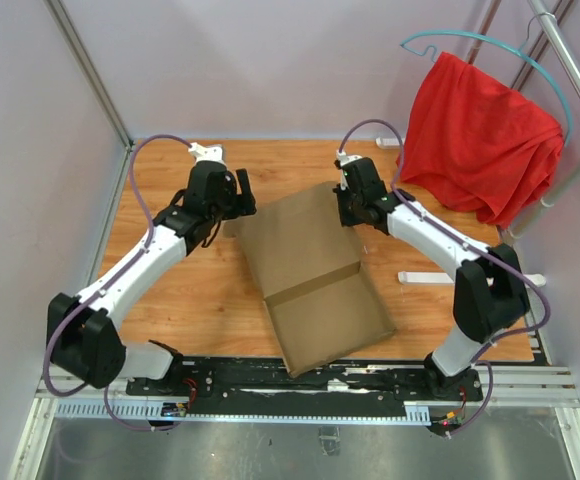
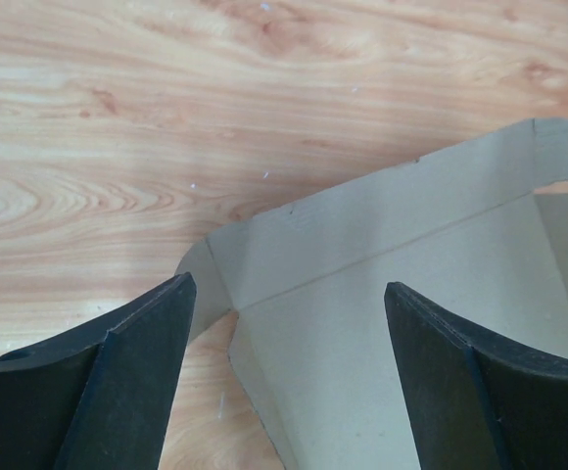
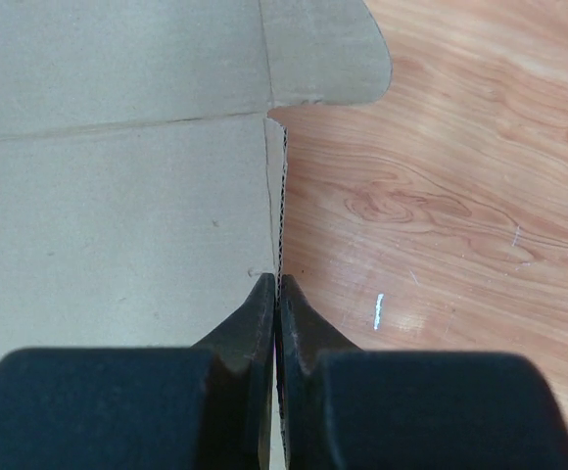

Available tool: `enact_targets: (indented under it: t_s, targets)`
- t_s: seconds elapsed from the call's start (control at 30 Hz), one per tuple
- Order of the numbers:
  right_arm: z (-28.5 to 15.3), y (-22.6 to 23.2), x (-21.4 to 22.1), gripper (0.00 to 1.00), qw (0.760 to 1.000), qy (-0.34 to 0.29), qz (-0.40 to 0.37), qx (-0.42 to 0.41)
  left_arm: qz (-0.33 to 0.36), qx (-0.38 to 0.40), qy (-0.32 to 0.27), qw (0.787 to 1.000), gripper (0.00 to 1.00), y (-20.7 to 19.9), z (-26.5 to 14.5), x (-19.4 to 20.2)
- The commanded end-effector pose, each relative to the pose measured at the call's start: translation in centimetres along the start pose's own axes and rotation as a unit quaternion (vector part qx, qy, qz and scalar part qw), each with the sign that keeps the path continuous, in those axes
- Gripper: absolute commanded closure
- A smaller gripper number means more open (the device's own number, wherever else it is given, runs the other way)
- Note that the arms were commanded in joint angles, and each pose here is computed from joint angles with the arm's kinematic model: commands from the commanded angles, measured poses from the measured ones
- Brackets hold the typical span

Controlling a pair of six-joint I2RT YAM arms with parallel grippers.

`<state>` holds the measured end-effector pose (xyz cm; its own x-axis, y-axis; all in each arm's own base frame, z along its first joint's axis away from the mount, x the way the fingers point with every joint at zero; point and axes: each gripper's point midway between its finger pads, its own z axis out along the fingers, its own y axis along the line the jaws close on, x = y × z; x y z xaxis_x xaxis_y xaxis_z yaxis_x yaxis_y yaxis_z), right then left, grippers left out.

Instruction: Fold the paper box

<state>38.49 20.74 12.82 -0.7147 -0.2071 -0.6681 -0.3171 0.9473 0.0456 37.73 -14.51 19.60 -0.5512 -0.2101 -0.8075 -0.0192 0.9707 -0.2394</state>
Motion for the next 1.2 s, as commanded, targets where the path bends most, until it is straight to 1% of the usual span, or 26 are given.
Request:
enact_targets:
  t_s: [0.0, 0.17, 0.27, 0.37, 0.47, 0.57, 0.73, 0.83, 0.93, 1.0, 1.07, 1.17]
  targets:
    - [-1.6, -1.2, -2.8, 0.99, 0.993, -0.109, 0.05, 0.019, -0.005, 0.038, -0.035, 0.999, 0.16, -0.9, -1.7, -1.0]
    - [-3.8, -1.4, -3.2, 0.99, 0.977, -0.198, 0.075, 0.004, -0.013, 0.059, -0.064, 0.996, 0.18, -1.0, -2.8, -1.2]
    - [-5.5, -1.5, -3.8, 0.99, 0.959, -0.271, 0.08, -0.014, -0.013, 0.065, -0.067, 0.996, 0.19, -1.1, -3.0, -1.2]
    - [-6.9, -1.8, -3.2, 0.99, 0.945, -0.318, 0.077, -0.021, -0.009, 0.075, -0.068, 0.995, 0.2, -1.4, -3.1, -1.4]
    - [-8.3, -1.7, -3.4, 0.99, 0.935, -0.347, 0.066, -0.031, -0.005, 0.091, -0.076, 0.993, 0.21, -2.0, -3.5, -1.9]
    - [-9.4, -1.2, -3.5, 0.99, 0.928, -0.365, 0.053, -0.049, 0.001, 0.103, -0.087, 0.991, 0.23, -2.3, -4.1, -2.5]
    - [-11.3, -0.8, -3.1, 0.99, 0.914, -0.396, 0.053, -0.07, 0.023, 0.134, -0.101, 0.986, 0.26, -3.2, -5.3, -3.2]
    - [-12.1, -0.9, -2.9, 0.99, 0.913, -0.399, 0.052, -0.072, 0.037, 0.162, -0.106, 0.98, 0.28, -4.1, -6.0, -3.5]
    - [-12.4, -1.0, -2.6, 0.99, 0.913, -0.399, 0.051, -0.071, 0.046, 0.173, -0.106, 0.978, 0.33, -4.5, -6.3, -3.6]
    - [-12.5, -1.1, -2.4, 0.99, 0.913, -0.398, 0.051, -0.068, 0.049, 0.166, -0.104, 0.979, 0.39, -4.2, -6.0, -3.3]
    - [-12.5, -1.1, -2.3, 0.99, 0.913, -0.398, 0.052, -0.068, 0.048, 0.144, -0.097, 0.984, 0.4, -3.4, -5.3, -3.0]
    - [-12.5, -1.2, -2.2, 0.99, 0.914, -0.397, 0.052, -0.068, 0.039, 0.078, -0.083, 0.993, 0.4, -1.3, -3.9, -2.4]
